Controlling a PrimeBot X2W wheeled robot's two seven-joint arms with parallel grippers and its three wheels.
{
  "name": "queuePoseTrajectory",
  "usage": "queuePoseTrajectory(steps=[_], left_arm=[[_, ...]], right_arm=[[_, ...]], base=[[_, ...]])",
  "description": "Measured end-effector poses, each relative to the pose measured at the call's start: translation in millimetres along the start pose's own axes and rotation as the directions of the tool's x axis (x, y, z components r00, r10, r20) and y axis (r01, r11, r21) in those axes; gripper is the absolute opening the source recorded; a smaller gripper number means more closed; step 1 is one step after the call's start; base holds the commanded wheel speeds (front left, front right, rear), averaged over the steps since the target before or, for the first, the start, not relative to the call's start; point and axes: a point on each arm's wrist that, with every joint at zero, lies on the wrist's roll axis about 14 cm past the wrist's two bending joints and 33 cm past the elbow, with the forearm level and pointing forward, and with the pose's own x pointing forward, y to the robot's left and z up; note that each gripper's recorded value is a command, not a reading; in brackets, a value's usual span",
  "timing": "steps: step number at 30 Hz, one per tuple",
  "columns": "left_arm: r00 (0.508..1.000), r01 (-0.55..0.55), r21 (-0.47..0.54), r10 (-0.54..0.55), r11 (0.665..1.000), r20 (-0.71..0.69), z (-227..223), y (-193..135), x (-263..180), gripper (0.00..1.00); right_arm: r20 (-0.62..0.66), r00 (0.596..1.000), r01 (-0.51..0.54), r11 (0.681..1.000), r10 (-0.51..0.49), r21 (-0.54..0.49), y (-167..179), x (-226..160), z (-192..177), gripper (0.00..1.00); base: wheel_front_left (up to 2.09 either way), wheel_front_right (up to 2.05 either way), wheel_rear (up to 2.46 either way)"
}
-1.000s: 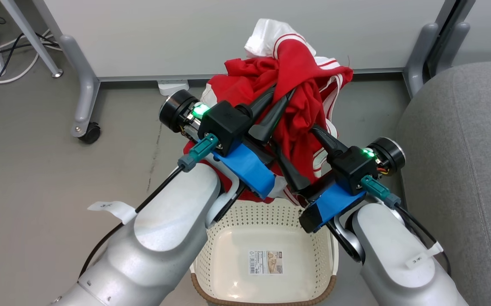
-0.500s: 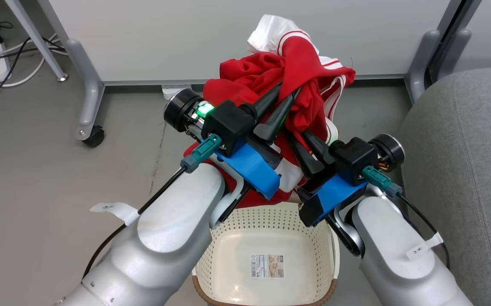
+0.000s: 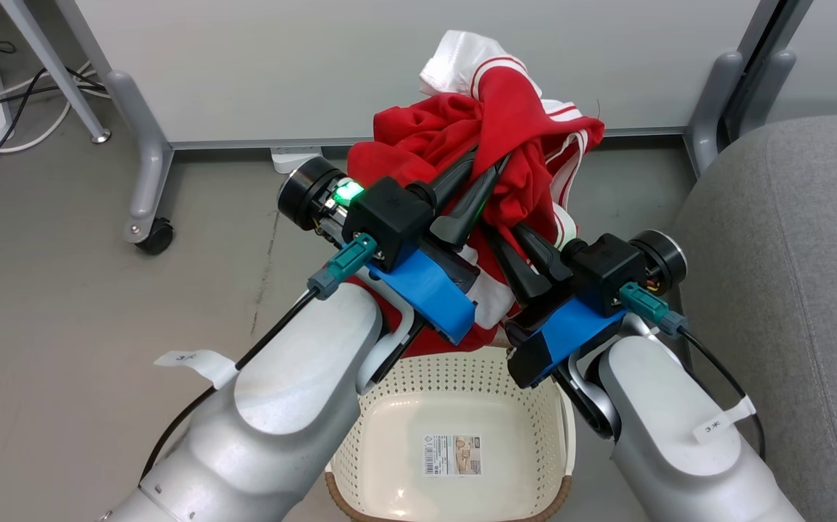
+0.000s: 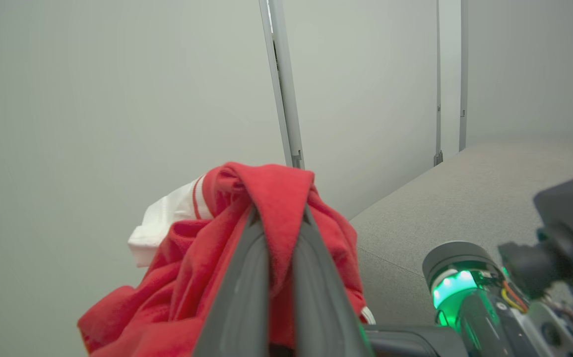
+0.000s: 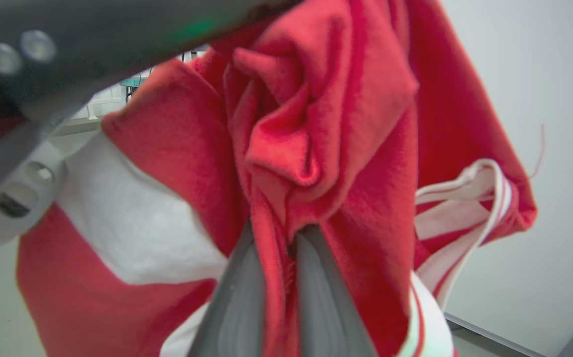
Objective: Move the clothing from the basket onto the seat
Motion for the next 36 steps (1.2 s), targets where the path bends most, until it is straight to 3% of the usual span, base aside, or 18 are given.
queuePoseTrajectory(steps=[4, 5, 6, 7, 26, 36], left_arm=[[1.0, 0.005, 0.0, -0.005, 1.0, -0.001, -1, -1, 0, 0.0], [1.0, 0.005, 0.002, -0.005, 1.0, -0.002, -1, -1, 0, 0.11], [1.0, 0.005, 0.003, -0.005, 1.0, -0.004, -1, -1, 0, 0.8], [1.0, 0.003, 0.002, -0.003, 1.0, -0.008, -3, -1, 0, 1.0], [1.0, -0.004, 0.005, 0.004, 1.0, -0.005, -8, 3, 5, 1.0], [1.0, 0.009, 0.006, -0.009, 1.0, -0.004, -10, 0, 10, 1.0]], right_arm=[[0.002, 1.0, -0.001, 1.0, 0.001, 0.002, 0, 0, 1, 0.0], [0.002, 1.0, 0.0, 1.0, 0.0, 0.005, 0, 0, 1, 0.0], [0.003, 1.0, 0.0, 1.0, 0.0, 0.006, 1, -1, 1, 0.0], [0.003, 1.0, -0.001, 1.0, 0.001, 0.006, 1, -1, 1, 0.0], [-0.005, 1.0, 0.014, 1.0, -0.014, 0.025, -6, -1, -6, 0.0], [-0.002, 0.997, 0.071, 0.997, -0.071, 0.026, -24, -7, -5, 0.0]], base=[[0.0, 0.0, 0.0], [0.0, 0.0, 0.0], [0.0, 0.0, 0.0], [0.0, 0.0, 0.0], [0.0, 0.0, 0.0], [0.0, 0.0, 0.0]])
